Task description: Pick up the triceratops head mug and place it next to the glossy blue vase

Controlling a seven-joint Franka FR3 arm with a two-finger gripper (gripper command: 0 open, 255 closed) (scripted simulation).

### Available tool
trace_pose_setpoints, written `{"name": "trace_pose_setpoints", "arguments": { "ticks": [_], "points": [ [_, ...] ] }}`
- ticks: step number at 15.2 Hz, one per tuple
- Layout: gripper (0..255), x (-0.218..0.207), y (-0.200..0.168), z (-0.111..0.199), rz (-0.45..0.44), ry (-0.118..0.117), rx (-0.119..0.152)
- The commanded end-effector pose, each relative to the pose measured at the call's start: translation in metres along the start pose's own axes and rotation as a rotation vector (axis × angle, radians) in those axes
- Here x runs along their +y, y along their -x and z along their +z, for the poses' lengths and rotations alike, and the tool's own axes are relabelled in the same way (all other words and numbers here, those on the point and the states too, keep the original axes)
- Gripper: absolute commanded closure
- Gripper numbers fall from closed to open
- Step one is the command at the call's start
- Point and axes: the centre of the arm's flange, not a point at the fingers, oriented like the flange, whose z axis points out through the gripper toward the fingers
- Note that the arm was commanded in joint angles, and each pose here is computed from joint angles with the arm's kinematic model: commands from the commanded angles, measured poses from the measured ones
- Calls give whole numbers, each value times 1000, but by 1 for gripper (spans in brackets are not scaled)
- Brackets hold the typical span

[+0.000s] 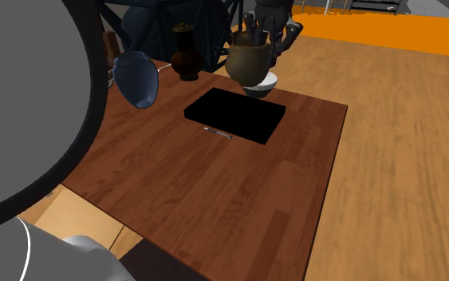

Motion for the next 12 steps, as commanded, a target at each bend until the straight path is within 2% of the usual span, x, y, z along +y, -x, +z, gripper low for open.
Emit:
{"name": "trace_pose_setpoints", "arguments": {
  "ticks": [1, 12],
  "points": [
    [255, -25, 12, 3, 1, 0, 1],
    [255, -155, 76, 6, 1, 0, 1]
  ]
}}
